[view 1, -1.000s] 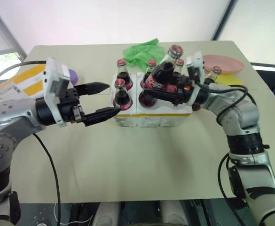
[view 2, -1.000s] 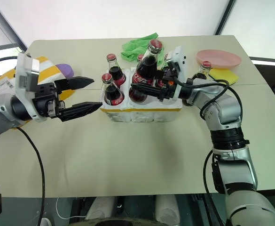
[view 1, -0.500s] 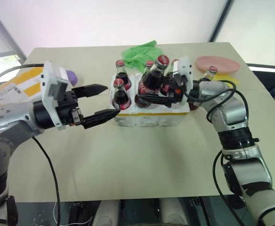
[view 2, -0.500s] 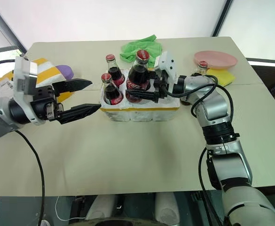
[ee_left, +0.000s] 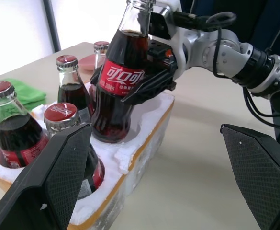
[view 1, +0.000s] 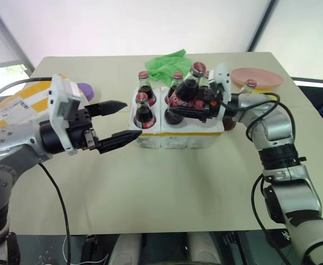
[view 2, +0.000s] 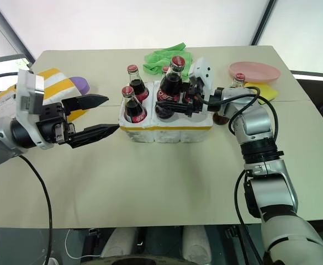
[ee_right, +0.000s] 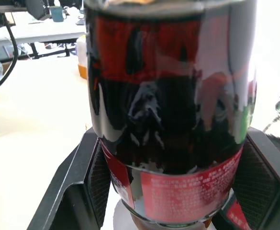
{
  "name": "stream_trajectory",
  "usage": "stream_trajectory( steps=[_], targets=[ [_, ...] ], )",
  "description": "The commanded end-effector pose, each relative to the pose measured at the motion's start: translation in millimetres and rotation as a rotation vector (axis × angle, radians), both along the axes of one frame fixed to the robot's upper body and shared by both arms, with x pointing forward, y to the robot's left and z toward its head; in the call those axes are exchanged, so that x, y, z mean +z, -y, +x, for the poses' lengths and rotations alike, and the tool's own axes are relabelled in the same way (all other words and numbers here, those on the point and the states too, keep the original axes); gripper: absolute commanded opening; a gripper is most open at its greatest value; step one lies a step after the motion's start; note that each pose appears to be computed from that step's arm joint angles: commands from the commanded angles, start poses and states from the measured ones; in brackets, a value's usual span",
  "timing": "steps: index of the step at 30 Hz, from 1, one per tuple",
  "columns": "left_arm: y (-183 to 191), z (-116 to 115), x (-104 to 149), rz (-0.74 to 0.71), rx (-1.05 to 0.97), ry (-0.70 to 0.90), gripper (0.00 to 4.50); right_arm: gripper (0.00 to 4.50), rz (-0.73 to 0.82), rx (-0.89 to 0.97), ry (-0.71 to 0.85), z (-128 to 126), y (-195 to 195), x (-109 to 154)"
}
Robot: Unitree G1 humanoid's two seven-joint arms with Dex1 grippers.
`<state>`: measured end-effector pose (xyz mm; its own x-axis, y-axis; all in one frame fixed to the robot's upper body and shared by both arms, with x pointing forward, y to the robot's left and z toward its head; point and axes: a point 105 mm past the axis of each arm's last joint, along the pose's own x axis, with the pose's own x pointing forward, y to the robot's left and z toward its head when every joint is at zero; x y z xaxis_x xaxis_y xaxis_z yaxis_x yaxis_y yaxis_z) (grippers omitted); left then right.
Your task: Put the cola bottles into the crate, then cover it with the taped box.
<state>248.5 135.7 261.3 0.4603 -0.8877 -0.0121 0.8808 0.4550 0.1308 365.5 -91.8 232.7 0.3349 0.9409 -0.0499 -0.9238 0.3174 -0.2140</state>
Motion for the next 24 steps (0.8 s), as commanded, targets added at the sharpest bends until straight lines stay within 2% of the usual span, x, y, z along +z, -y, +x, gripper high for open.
stream_trajectory(
  steps=[1,7,10,14,24],
  targets=[
    [-5,4,8,0.003,0.022,0.048,4.5,2.73,-0.016,-0.032,0.023,-2,11,6],
    [-7,10,11,-0.005,0.03,0.054,4.5,2.73,-0.032,-0.012,0.003,-11,8,-2],
    [-6,9,12,-0.002,0.013,0.054,4.5,2.73,-0.042,-0.022,-0.007,-7,6,-6],
    [-6,11,13,0.001,0.014,0.055,4.5,2.73,-0.073,0.03,-0.003,-8,-10,-11],
    [-4,13,15,0.001,0.009,0.063,4.5,2.73,-0.232,0.088,0.0,2,-35,-32]
  ],
)
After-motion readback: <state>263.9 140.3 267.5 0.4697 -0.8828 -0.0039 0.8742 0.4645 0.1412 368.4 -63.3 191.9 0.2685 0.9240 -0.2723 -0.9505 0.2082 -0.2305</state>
